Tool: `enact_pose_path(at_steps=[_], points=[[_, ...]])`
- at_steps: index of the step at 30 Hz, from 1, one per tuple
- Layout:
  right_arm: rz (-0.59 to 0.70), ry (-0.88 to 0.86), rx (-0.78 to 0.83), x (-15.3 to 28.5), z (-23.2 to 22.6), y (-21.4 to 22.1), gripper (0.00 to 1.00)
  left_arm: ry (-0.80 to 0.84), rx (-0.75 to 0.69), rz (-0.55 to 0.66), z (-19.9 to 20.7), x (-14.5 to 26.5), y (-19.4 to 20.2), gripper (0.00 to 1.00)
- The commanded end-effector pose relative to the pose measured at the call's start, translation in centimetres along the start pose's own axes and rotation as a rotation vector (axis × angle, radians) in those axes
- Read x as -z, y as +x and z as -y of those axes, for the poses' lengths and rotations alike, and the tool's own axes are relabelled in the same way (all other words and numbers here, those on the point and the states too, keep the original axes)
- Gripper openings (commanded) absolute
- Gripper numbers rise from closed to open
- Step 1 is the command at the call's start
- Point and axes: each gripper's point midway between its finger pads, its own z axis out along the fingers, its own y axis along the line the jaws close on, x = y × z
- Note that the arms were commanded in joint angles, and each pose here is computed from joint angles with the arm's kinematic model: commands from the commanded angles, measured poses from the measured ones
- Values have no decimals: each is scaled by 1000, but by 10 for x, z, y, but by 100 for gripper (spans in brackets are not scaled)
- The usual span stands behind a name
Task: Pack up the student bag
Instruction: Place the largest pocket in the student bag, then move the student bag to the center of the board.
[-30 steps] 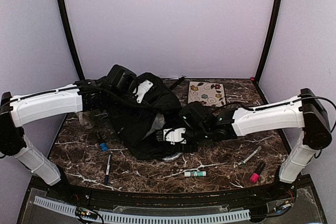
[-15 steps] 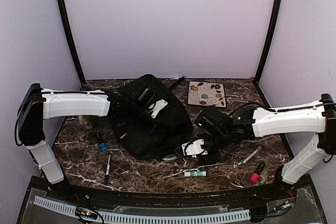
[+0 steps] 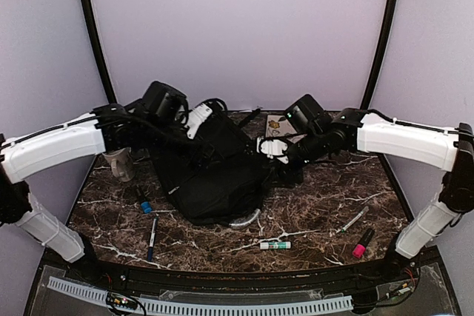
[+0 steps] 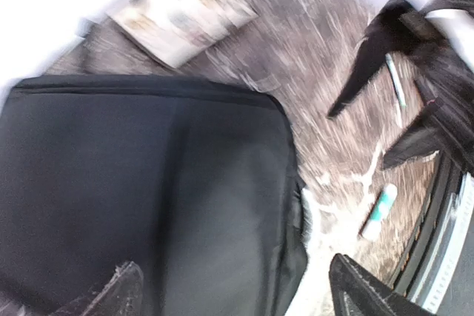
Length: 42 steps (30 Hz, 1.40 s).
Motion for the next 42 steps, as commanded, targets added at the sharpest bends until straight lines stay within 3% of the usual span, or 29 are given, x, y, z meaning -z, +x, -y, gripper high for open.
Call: enact_pose_path(at_steps=[1, 4, 8, 13, 20, 27, 32, 36, 42], points=[[111, -56, -123, -5, 35, -30, 59, -211, 131, 77, -57, 45, 18, 91], [123, -44, -177, -16, 53, -38, 58, -271, 248, 0, -70, 48, 50, 88], [86, -10, -244, -44, 68, -27, 58, -294, 289, -50, -71, 52, 84, 68], [-7, 37, -334, -81, 80, 11, 57, -352, 406, -45, -76, 70, 115, 71], [-217, 146, -456, -126, 106, 74, 54, -291, 528, -29, -61, 78, 154, 70], [-228, 250, -455, -115, 138, 81, 54, -138, 497, 7, -37, 65, 163, 65], [-117, 139, -410, -87, 121, 49, 55, -119, 466, -6, -37, 45, 165, 61], [71, 22, -310, -44, 92, 3, 57, -145, 416, -43, -38, 30, 171, 48], [303, -65, -208, 8, 62, -43, 59, -160, 369, -25, -38, 16, 179, 47]])
